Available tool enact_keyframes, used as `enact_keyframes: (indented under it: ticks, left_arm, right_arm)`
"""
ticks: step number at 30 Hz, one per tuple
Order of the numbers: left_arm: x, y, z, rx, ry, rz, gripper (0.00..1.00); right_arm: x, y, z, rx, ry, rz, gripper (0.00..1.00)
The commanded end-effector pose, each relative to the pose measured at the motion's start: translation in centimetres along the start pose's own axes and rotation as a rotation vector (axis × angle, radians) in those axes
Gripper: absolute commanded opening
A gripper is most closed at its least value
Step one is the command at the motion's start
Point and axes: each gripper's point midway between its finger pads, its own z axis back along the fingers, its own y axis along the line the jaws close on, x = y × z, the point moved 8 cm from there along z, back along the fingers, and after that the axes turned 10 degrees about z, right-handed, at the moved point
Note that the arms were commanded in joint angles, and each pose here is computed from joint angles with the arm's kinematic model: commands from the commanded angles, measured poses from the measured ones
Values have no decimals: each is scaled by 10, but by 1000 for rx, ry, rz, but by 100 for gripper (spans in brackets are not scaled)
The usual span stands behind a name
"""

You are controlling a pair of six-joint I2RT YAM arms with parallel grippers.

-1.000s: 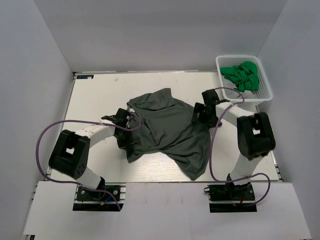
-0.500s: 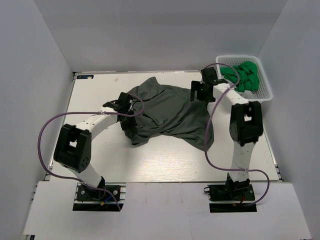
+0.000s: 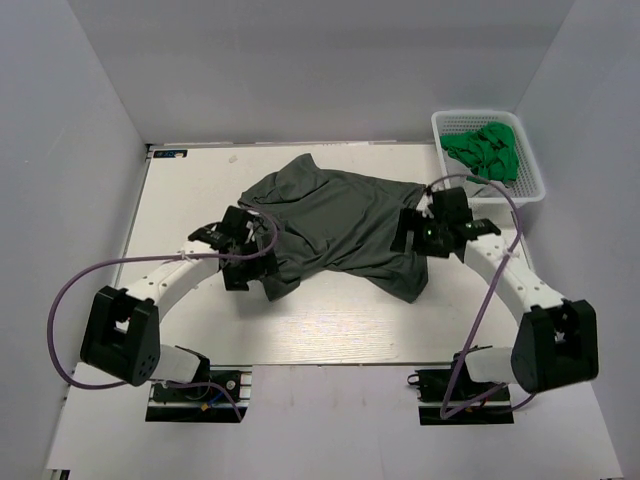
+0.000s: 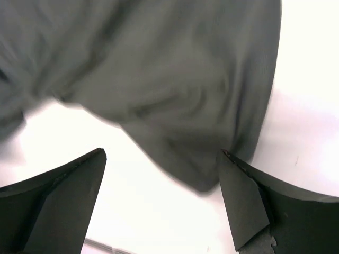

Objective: Fold and stack the t-shirts
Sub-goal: Flatten out the tshirt

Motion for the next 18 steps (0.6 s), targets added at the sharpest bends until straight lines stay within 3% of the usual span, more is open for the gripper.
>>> enact_keyframes:
  ticks: [1,4,9,12,13,18]
  left_arm:
    - [-16,8,-6,-19,50,27,99]
    - [-20,8,-15,-51,67,26,99]
    - [-23,10,-34,-44,97,22,87]
    - [-22,10,-43,-36,105,23,71]
    - [-20,9,-46,-44,97,22,60]
    - [-21,5,-56,-74,105,11,37]
  right_arm:
    - [-30,4,14,44,47,-48,90]
    - [-53,5,17,77,75,-74,90]
    - [-77,8,13,124,113,-111,90]
    - [-85,6,6,119,136,-119,90]
    - [-88,5,4,116,146,-121,90]
    - [-103,0,-13,89,208,-107,90]
